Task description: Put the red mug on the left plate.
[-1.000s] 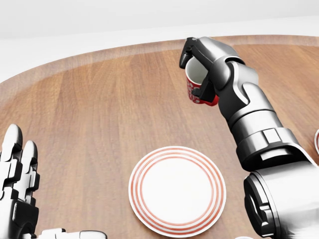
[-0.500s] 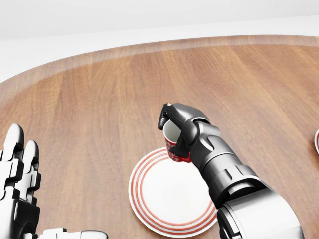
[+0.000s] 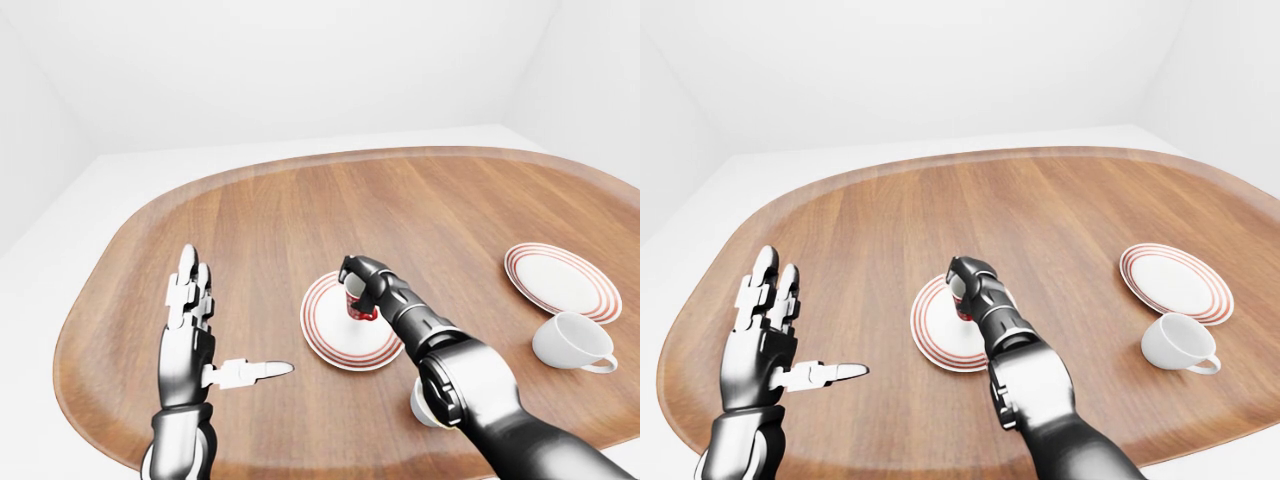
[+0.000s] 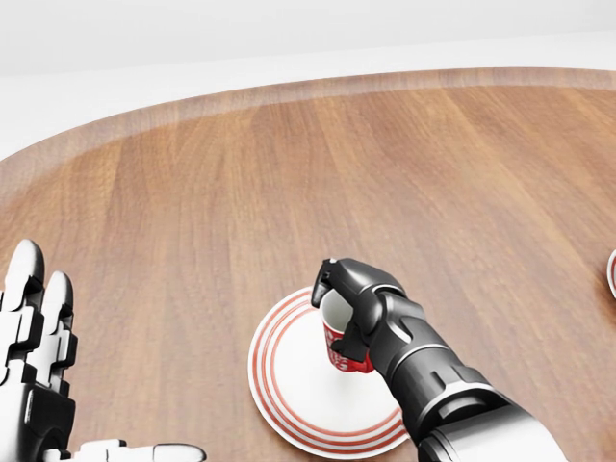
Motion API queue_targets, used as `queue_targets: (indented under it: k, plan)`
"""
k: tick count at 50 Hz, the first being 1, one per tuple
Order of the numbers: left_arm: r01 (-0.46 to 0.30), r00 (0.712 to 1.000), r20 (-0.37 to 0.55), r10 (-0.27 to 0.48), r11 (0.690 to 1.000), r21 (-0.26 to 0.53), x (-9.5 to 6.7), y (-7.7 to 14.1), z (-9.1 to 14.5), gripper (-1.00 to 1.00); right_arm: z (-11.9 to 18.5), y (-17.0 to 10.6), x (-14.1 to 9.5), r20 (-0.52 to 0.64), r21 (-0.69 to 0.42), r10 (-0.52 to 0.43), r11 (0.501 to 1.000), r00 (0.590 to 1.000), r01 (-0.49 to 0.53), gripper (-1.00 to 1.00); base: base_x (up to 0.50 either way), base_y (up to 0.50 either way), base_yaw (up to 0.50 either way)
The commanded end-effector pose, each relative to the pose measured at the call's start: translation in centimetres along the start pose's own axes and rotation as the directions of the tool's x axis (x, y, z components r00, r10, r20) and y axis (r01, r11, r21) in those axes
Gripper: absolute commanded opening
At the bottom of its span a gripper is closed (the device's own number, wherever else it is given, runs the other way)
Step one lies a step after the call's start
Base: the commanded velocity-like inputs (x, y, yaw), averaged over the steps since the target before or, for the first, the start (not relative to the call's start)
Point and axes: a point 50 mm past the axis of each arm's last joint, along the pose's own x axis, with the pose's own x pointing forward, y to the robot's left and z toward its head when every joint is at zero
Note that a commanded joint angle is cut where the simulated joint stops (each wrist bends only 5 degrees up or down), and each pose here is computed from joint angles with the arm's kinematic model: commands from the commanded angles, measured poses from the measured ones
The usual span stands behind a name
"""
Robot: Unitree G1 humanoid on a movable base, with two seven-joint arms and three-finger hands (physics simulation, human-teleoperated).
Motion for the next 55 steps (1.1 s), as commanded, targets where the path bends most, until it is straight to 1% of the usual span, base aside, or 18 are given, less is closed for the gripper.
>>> queue_targets:
  k: [1, 8, 13, 25, 30, 32, 33, 35, 39, 46, 48, 49, 50, 51, 52, 55]
  plan:
    - [-0.004, 1.0, -0.002, 0.004, 1.0, -0.005, 0.0, 0.2, 0.0, 1.0, -0.4, 1.4, 0.0, -0.019, 0.22, -0.04, 0.975, 0.999, 0.043, -1.0, 0.0, 0.0, 0.0]
    - [-0.009, 1.0, -0.001, 0.009, 1.0, -0.009, 0.0, 0.3, 0.0, 1.0, 0.0, 1.9, -0.1, 0.006, 0.248, -0.028, 0.968, 1.0, 0.026, -1.0, 0.0, 0.0, 0.0]
    - [-0.012, 1.0, -0.001, 0.012, 1.0, -0.011, 0.0, 0.4, -0.1, 1.0, 0.3, 2.4, -0.1, 0.01, 0.229, -0.02, 0.973, 1.0, 0.017, -1.0, 0.0, 0.0, 0.0]
    - [-0.011, 1.0, -0.003, 0.011, 1.0, -0.011, 0.0, 0.4, -0.3, 1.0, 0.1, 2.8, -0.1, -0.004, 0.201, -0.016, 0.979, 1.0, 0.016, -1.0, 0.0, 0.0, 0.0]
    - [-0.012, 1.0, -0.004, 0.011, 1.0, -0.012, 0.1, 0.4, -0.3, 1.0, 0.1, 2.7, -0.1, -0.01, 0.176, -0.029, 0.984, 1.0, 0.03, -1.0, 0.0, 0.0, 0.0]
    - [-0.012, 1.0, -0.005, 0.012, 1.0, -0.013, 0.1, 0.4, -0.3, 1.0, 0.1, 2.6, -0.1, -0.01, 0.132, -0.057, 0.99, 0.998, 0.058, -1.0, 0.0, 0.0, 0.0]
    - [-0.01, 1.0, -0.004, 0.01, 1.0, -0.013, 0.0, 0.4, -0.3, 1.0, 0.1, 2.7, -0.1, -0.008, 0.092, -0.071, 0.993, 0.997, 0.072, -1.0, 0.0, 0.0, 0.0]
    - [-0.009, 1.0, -0.005, 0.009, 1.0, -0.013, 0.1, 0.3, -0.4, 1.0, 0.1, 2.8, -0.1, -0.012, 0.108, -0.062, 0.992, 0.998, 0.063, -1.0, 0.0, 0.0, 0.0]
    - [-0.006, 1.0, -0.007, 0.006, 1.0, -0.012, 0.1, 0.3, -0.4, 1.0, 0.0, 3.3, -0.2, -0.007, 0.102, -0.056, 0.993, 0.998, 0.056, -1.0, 0.0, 0.0, 0.0]
    - [-0.005, 1.0, -0.006, 0.005, 1.0, -0.014, 0.1, 0.3, -0.4, 1.0, 0.1, 3.3, -0.2, -0.001, 0.108, -0.053, 0.993, 0.999, 0.053, -1.0, 0.0, 0.0, 0.0]
    - [-0.005, 1.0, -0.006, 0.005, 1.0, -0.012, 0.1, 0.2, -0.4, 1.0, 0.0, 3.4, -0.2, -0.004, 0.106, -0.035, 0.994, 0.999, 0.036, -1.0, 0.0, 0.0, 0.0]
    - [-0.004, 1.0, -0.006, 0.004, 1.0, -0.012, 0.1, 0.2, -0.3, 1.0, 0.0, 3.6, -0.2, -0.006, 0.104, -0.028, 0.994, 1.0, 0.029, -0.93, 0.0, 0.0, 0.0]
    - [-0.004, 1.0, -0.005, 0.003, 1.0, -0.012, 0.1, 0.2, -0.3, 1.0, 0.0, 3.6, -0.2, -0.006, 0.104, -0.03, 0.994, 1.0, 0.03, 0.76, 0.0, 0.0, 0.0]
    - [-0.005, 1.0, -0.005, 0.005, 1.0, -0.013, 0.1, 0.2, -0.3, 1.0, -0.1, 3.7, -0.2, -0.007, 0.097, -0.013, 0.995, 1.0, 0.014, 0.76, 0.0, 0.0, 0.0]
    - [-0.005, 1.0, -0.005, 0.005, 1.0, -0.014, 0.1, 0.3, -0.3, 1.0, -0.1, 3.6, -0.2, -0.014, 0.089, -0.031, 0.995, 0.999, 0.032, 1.0, 0.0, 0.0, 0.0]
    - [-0.003, 1.0, -0.006, 0.003, 1.0, -0.012, 0.2, 0.1, -0.4, 1.0, -0.2, 3.7, -0.2, -0.015, 0.079, -0.015, 0.997, 1.0, 0.017, 1.0, 0.0, 0.0, 0.0]
